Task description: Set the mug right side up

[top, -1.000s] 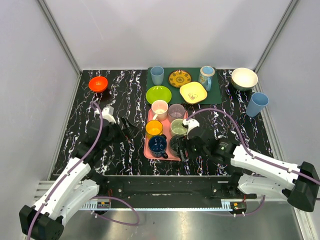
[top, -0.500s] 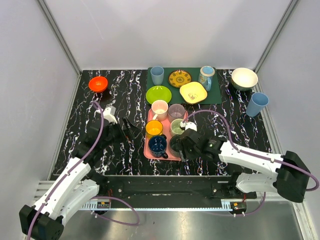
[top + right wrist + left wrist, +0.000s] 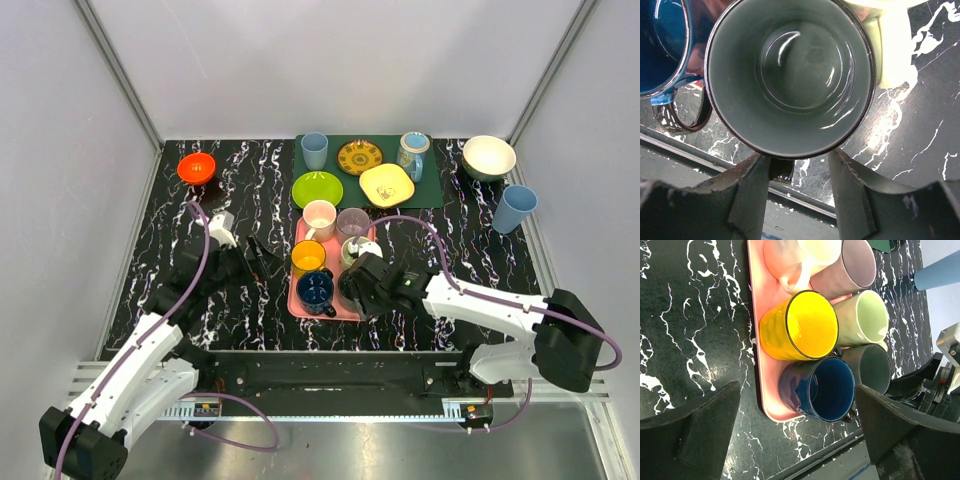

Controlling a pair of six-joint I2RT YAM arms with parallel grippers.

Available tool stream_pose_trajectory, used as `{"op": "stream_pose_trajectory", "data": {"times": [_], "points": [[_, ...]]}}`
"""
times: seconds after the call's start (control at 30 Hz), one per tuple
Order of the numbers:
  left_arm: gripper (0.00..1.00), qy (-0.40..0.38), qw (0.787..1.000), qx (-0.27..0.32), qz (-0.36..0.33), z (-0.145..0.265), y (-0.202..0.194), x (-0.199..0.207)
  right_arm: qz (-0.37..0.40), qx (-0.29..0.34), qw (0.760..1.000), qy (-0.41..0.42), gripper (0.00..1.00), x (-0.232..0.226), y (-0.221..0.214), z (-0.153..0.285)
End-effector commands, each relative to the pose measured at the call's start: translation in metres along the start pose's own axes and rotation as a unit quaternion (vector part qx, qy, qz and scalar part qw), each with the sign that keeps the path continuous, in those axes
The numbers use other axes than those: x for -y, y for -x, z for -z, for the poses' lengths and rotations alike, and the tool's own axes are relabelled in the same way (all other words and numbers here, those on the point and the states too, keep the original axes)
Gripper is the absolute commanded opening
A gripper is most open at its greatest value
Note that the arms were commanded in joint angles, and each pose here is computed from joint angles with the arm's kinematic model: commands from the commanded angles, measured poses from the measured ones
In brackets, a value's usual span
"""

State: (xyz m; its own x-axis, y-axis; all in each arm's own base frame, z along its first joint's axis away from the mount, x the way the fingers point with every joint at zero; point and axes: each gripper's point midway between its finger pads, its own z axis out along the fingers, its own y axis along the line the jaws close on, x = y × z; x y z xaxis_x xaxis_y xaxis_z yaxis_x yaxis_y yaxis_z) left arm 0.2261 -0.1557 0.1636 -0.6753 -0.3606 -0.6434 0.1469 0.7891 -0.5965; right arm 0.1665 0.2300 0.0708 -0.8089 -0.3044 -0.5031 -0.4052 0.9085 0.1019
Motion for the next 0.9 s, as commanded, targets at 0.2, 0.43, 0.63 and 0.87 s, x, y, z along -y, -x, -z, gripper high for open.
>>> {"op": "stream_pose_trajectory", "data": {"times": [0.2, 0.43, 0.63, 0.87], "points": [[0.97, -0.032, 0.999, 0.019, -0.015, 0.002, 0.01, 0.014, 0.026, 0.013, 0.999, -0.026, 0.34, 0.003, 0.015, 0.0], [0.95, -0.037, 0.999, 0.022, -0.015, 0.004, 0.011, 0.016, 0.024, 0.012, 0.999, -0.029, 0.0, 0.0, 0.011, 0.004], [0.93, -0.039, 0.999, 0.029, -0.015, 0.009, 0.015, 0.019, 0.036, 0.029, 0.999, 0.003, 0.0, -0.025, 0.022, 0.04], [0.93, -0.04, 0.997, 0.058, -0.02, 0.02, 0.033, 0.028, 0.005, 0.082, 0.995, 0.054, 0.0, -0.035, 0.049, 0.109]]}}
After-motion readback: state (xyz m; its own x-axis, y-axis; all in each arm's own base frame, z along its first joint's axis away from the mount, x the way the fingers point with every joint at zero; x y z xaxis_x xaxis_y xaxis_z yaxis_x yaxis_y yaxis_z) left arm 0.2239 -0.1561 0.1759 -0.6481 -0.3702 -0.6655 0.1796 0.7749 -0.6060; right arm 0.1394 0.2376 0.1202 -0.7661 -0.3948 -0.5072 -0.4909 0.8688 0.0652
